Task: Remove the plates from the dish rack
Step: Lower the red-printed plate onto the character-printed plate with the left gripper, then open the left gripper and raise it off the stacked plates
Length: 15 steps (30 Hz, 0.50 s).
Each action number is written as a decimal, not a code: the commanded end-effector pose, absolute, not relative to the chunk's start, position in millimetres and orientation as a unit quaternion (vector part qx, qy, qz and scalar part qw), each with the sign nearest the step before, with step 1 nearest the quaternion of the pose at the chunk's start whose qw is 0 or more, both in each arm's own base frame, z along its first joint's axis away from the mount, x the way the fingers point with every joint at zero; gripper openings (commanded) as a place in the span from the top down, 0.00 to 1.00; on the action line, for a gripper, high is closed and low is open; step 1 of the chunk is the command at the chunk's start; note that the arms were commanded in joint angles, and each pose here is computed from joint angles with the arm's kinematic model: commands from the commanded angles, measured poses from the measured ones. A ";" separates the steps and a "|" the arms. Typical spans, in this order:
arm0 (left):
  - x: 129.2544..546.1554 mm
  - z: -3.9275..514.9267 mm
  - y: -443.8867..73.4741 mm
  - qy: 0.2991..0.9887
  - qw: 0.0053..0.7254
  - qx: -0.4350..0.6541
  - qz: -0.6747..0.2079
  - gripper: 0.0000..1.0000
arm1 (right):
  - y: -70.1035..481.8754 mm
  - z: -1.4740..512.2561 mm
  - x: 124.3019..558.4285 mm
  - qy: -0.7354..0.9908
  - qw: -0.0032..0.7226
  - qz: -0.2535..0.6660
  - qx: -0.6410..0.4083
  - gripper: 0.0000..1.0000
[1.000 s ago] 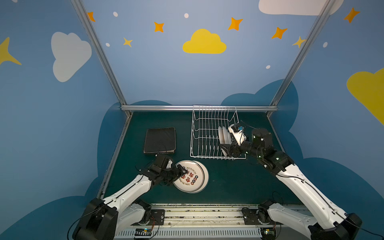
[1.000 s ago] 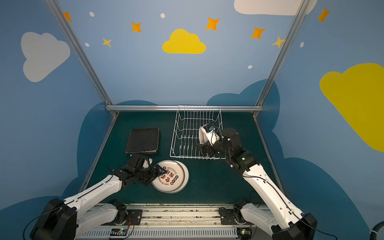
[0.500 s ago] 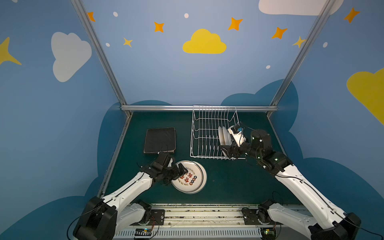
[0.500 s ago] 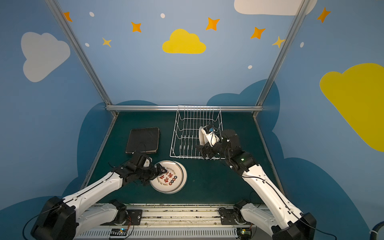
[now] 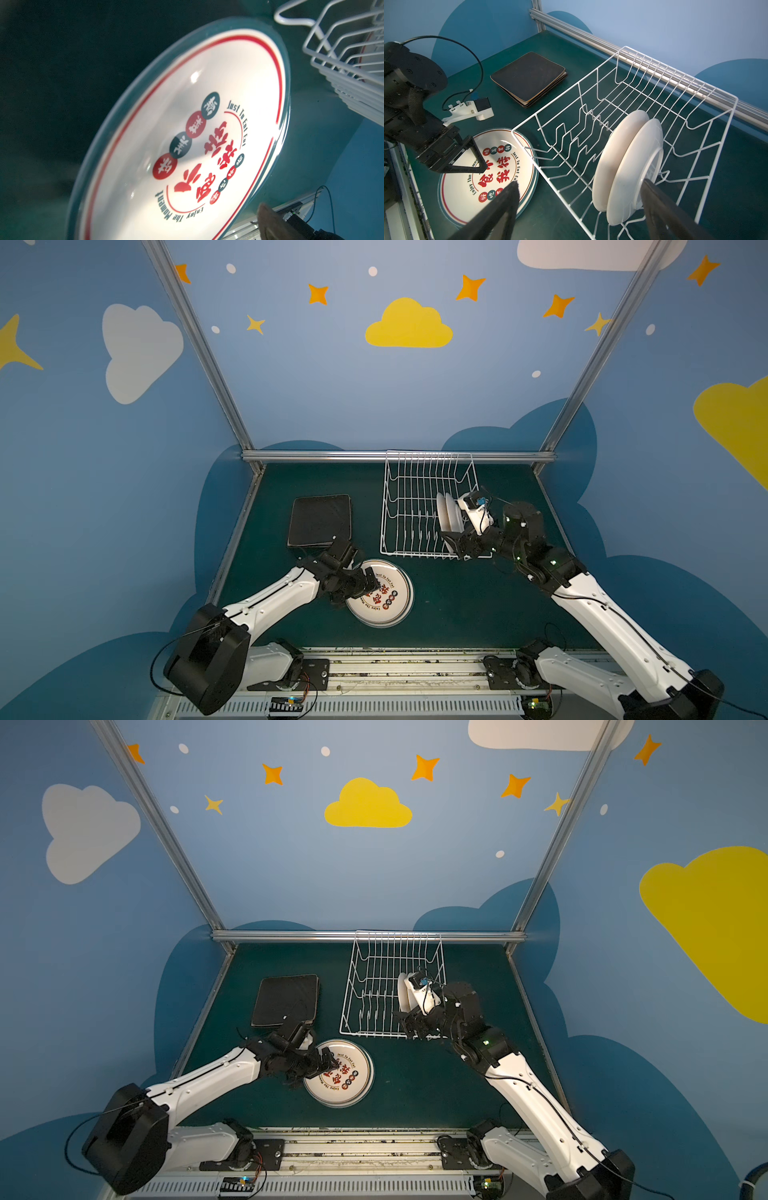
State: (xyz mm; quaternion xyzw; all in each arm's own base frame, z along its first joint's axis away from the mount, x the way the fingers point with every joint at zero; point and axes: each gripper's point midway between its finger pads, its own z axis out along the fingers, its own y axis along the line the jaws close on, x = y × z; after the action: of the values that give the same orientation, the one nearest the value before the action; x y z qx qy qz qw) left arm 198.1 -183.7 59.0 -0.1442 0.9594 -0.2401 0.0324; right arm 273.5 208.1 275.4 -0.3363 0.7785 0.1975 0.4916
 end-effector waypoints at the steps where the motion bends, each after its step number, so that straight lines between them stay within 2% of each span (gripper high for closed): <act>1: 191.4 60.9 -170.7 0.971 0.028 -0.132 -0.196 0.01 | 207.0 279.4 272.3 0.772 0.503 0.195 -0.335 0.10; 15: 192.1 77.0 -168.4 0.984 0.023 -0.097 -0.146 0.00 | 205.3 280.2 272.8 0.774 0.504 0.192 -0.331 0.09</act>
State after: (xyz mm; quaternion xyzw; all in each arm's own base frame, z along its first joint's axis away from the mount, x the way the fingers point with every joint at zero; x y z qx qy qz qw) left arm 195.0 -174.1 74.4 -0.1078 0.9799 -0.1656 0.0260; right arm 274.2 206.6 273.2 -0.3342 0.7807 0.1933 0.4913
